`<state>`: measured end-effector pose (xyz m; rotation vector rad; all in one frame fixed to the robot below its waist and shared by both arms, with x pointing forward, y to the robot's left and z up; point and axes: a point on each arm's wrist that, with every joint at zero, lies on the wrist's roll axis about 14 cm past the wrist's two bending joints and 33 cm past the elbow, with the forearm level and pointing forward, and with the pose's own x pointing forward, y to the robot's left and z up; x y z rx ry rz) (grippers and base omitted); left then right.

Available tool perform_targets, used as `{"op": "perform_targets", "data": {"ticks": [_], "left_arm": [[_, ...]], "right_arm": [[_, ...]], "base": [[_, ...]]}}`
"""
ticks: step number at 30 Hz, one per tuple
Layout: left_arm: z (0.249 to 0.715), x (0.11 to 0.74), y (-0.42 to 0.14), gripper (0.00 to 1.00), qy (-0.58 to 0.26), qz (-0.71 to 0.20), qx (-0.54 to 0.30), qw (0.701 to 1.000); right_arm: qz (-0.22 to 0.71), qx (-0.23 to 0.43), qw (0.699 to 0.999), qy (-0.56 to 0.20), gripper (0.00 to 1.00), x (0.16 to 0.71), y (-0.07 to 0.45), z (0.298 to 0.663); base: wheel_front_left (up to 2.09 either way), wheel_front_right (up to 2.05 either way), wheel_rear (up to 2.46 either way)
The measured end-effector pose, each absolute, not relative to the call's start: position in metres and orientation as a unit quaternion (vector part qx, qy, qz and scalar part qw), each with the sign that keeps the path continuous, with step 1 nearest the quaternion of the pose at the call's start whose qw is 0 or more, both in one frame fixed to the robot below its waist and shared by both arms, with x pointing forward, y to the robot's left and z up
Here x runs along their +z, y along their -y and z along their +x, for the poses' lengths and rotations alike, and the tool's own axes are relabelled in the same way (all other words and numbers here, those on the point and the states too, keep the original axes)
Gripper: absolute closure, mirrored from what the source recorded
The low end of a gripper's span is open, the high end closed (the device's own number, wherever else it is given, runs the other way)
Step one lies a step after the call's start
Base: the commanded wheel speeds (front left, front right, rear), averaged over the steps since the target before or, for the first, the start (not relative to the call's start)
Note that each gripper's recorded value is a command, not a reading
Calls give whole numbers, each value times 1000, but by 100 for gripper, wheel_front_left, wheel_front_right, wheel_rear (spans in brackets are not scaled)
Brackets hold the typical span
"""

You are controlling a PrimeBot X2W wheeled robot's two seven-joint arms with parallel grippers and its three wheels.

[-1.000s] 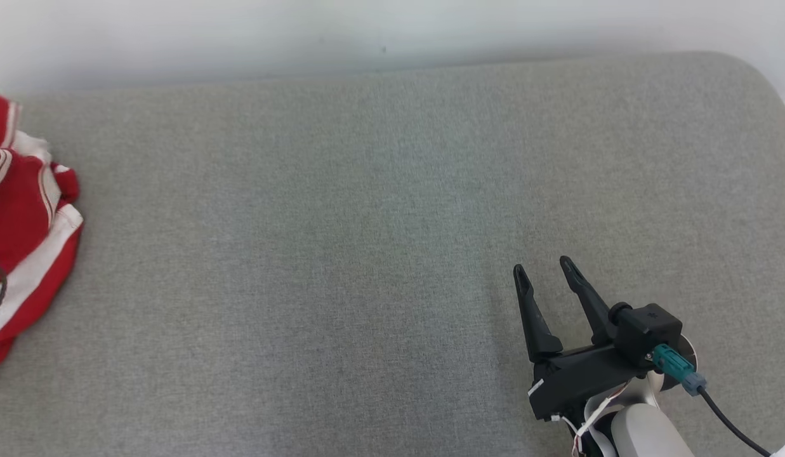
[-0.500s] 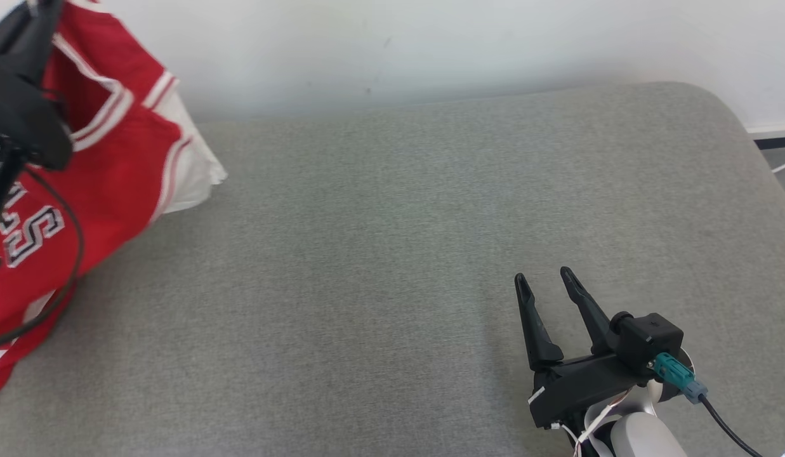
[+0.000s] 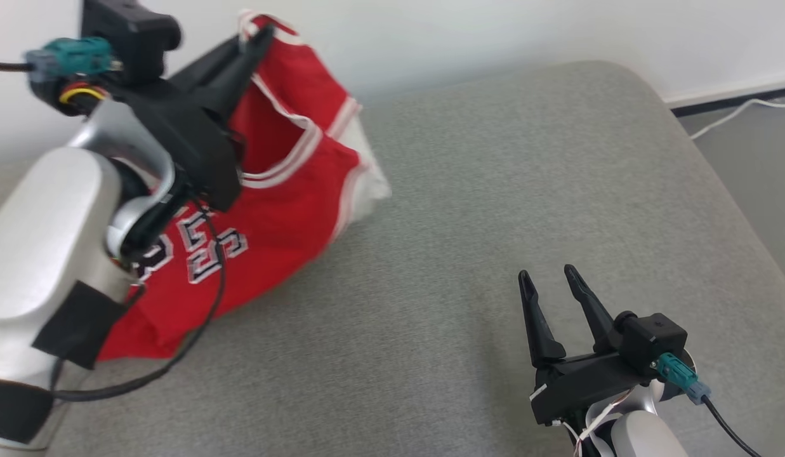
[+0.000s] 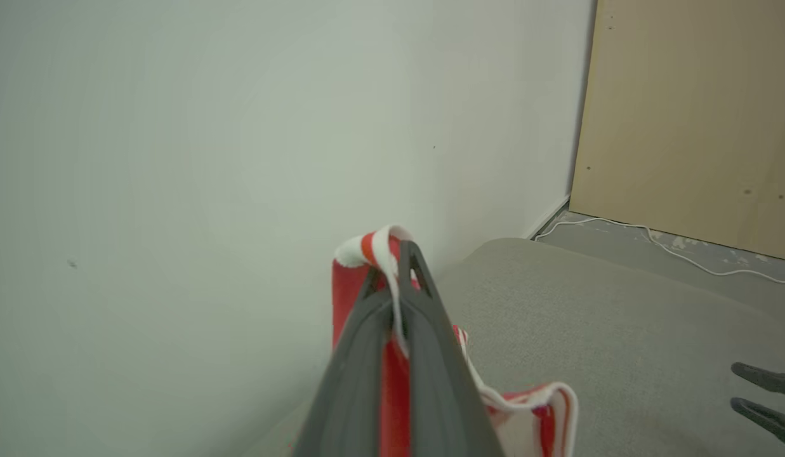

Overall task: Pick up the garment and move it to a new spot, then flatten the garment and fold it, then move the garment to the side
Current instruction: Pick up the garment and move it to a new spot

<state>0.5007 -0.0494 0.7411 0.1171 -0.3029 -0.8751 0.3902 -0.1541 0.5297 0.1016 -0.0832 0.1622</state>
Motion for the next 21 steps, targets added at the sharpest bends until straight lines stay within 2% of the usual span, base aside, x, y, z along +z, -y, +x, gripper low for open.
{"op": "perform_targets", "data": {"ticks": [8, 16, 17, 18, 21], "left_arm": [[480, 732, 110, 100, 141, 39, -491, 859], [485, 690, 148, 100, 115, 27, -521, 845], [486, 685, 150, 62, 113, 21, -522, 845], [486, 680, 152, 0, 113, 14, -523, 845], [487, 666, 154, 0, 107, 9, -523, 845]], "right_arm": [[49, 44, 997, 41, 0, 526, 178, 383], [48, 20, 998, 32, 0, 517, 192, 379], [48, 18, 998, 31, 0, 516, 194, 379], [48, 17, 998, 29, 0, 515, 194, 380], [48, 18, 998, 29, 0, 514, 193, 382]], "base": [[0, 0, 0], [0, 0, 0], [0, 0, 0], [0, 0, 0], [0, 0, 0]]}}
